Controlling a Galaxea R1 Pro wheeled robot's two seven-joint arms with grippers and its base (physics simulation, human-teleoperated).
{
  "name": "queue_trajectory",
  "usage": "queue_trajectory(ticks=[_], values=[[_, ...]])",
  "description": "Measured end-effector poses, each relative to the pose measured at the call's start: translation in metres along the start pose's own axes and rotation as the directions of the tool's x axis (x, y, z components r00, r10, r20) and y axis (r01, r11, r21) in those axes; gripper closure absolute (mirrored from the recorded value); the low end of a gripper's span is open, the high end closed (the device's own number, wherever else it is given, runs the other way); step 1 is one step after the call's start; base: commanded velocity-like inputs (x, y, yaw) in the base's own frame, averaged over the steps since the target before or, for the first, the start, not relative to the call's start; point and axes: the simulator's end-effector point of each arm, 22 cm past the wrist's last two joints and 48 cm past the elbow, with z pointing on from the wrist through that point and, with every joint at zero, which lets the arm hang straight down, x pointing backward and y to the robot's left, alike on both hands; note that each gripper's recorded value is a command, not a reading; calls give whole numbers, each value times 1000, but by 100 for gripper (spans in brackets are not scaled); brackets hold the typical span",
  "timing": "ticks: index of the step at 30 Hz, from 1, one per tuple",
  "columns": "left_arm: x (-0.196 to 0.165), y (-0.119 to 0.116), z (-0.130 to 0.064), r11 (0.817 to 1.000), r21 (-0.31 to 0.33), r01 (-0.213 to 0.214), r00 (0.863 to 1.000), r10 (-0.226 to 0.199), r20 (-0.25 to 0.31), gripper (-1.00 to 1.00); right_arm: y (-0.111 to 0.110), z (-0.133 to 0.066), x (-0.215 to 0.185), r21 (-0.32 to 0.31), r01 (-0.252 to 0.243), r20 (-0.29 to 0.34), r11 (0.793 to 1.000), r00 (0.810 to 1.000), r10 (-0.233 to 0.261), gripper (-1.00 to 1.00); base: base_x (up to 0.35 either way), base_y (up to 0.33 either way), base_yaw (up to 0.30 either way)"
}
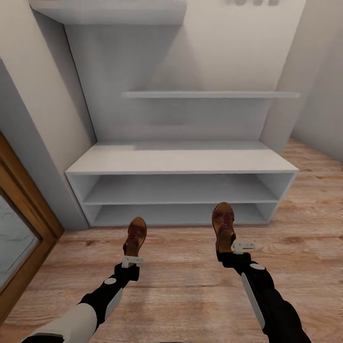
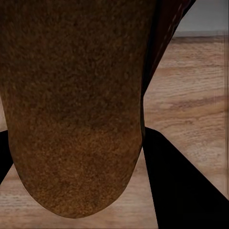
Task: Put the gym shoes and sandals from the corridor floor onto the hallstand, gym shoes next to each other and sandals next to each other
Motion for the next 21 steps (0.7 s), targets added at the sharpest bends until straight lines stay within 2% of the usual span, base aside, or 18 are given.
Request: queue_trajectory(ticks=[9, 21], values=[[0, 0, 0, 1000, 0, 0, 1000, 0, 1, 100, 0, 0, 0, 1, 0, 0, 1000, 1000, 0, 100, -61, -210, -23], [-1, 0, 0, 1000, 0, 0, 1000, 0, 1, 100, -1, 0, -1, 2, 1, 2, 1000, 1000, -1, 100, -17, -71, 0]])
